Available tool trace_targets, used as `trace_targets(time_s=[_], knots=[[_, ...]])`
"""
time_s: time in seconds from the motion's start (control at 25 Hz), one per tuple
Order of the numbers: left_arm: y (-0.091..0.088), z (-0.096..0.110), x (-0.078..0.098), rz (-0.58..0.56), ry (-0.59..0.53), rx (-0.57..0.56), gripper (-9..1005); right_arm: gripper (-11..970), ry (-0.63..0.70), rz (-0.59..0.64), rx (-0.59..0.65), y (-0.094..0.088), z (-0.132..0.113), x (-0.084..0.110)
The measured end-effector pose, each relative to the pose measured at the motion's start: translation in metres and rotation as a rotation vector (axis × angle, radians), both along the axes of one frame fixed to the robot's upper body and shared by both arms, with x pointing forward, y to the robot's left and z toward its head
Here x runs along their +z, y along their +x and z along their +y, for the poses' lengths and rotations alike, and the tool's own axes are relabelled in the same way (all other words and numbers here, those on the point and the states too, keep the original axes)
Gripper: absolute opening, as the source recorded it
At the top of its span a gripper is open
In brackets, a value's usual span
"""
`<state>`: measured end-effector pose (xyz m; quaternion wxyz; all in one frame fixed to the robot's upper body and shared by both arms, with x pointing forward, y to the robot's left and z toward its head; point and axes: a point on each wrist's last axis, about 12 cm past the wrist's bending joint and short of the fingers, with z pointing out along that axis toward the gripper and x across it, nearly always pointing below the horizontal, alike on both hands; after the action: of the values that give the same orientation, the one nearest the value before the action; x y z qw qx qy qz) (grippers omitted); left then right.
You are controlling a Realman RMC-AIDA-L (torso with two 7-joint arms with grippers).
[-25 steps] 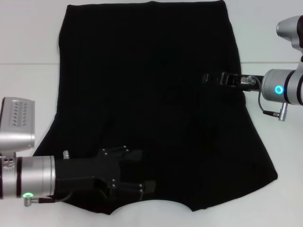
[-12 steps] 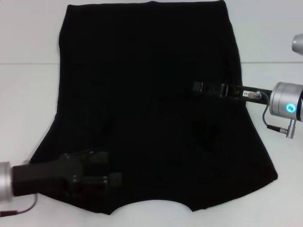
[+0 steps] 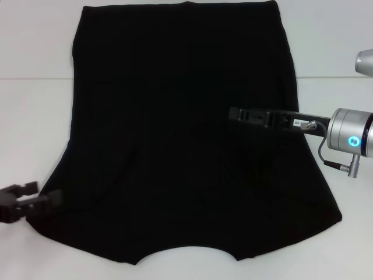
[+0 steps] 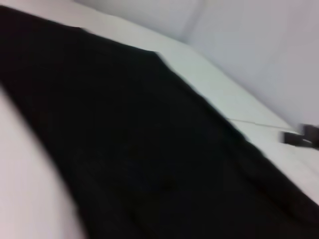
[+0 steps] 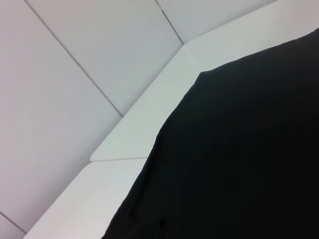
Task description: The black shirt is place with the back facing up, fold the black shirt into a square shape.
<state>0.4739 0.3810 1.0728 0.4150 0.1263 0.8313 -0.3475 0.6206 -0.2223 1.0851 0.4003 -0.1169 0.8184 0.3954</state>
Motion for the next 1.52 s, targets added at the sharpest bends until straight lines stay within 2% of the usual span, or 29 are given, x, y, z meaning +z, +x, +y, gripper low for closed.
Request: trace_targets(time_s=[0.2,0.32,0.56,0.96,1.2,1.28,1.52], knots=[[0.001,0.019,-0.006,0.104,0.010,0.170,949,854,0.003,-0.004,-0.002,0.001,0.000,0.001],[0.001,0.022,-0.011,0.161,0.026,0.211,949,851,0.001,-0.006,-0.005,0.001,0.000,0.001],[0.002,0.018,-0.016,0.218,0.049,0.179,948,843,0.003,-0.008,-0.008,0.002,-0.001,0.002],[0.010,0.001,-0.017,0.234,0.076,0.079,947,838,0.014,-0.008,-0.014,0.002,-0.001,0.002],[0.015,0.001,-0.015,0.232,0.081,0.074,871,837,0.015,-0.008,-0.008,0.002,0.000,0.003],[0.015,0.001,-0.014,0.234,0.080,0.075,681,838,0.015,-0.008,-0.008,0.001,0.000,0.003],[0.016,0.001,-0.014,0.236,0.081,0.075,444,831,0.012,-0.008,-0.007,0.000,-0.002,0.002]])
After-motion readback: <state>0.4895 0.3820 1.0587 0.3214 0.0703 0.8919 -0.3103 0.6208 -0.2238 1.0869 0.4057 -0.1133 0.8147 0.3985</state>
